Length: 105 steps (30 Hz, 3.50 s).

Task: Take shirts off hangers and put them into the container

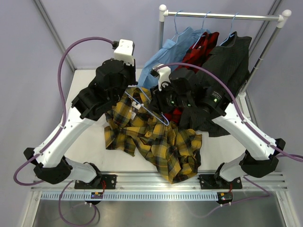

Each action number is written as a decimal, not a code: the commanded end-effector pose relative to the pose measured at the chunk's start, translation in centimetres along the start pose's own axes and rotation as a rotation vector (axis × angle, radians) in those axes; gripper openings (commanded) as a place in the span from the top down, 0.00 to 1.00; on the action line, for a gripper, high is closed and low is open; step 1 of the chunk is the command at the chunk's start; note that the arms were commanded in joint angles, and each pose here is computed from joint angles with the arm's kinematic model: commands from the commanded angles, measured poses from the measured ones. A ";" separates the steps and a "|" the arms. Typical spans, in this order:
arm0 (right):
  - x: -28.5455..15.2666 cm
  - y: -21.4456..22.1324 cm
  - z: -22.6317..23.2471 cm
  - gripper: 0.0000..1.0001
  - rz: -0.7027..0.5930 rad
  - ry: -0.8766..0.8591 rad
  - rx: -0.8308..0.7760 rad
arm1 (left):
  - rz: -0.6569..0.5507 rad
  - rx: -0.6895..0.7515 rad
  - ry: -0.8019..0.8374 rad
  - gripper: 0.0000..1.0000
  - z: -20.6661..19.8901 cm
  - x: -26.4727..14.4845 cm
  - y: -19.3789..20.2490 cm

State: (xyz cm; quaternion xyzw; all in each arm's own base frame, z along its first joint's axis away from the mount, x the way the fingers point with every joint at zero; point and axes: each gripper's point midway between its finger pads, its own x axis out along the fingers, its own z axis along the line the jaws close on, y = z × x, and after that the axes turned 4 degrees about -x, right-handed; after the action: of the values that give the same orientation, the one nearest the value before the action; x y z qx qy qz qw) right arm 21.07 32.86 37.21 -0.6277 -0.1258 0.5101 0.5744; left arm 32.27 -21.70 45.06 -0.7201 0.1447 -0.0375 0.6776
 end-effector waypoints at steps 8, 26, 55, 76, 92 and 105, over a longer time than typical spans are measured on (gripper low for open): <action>-0.1 -1.4 1.1 0.95 -0.056 -0.046 -0.032 | -0.089 -0.054 0.000 1.00 -0.3 -0.7 -3.1; -14.4 0.4 -10.2 1.00 -0.236 0.617 0.019 | -0.209 -0.221 0.092 0.01 3.1 -9.2 -6.1; -28.0 6.9 -14.3 1.00 -0.402 0.940 0.369 | 0.134 -0.147 0.015 0.01 3.8 -6.4 11.7; -32.0 0.2 -14.1 1.00 -0.718 0.907 0.278 | 0.162 -0.130 0.037 0.01 2.5 -5.2 11.7; -26.2 1.4 -16.0 1.00 -0.489 1.092 0.335 | 0.155 -0.138 0.027 0.01 3.0 -5.6 11.9; -21.2 0.7 -19.3 1.00 -0.447 1.097 0.381 | 0.163 -0.149 0.020 0.01 3.7 -6.5 12.9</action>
State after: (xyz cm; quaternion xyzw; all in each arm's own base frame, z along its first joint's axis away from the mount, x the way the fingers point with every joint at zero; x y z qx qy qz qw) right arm 24.87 4.55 42.99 -0.6598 0.1702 -0.0015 0.7319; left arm 24.91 -16.93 32.28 -0.7369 0.2226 0.0314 0.6375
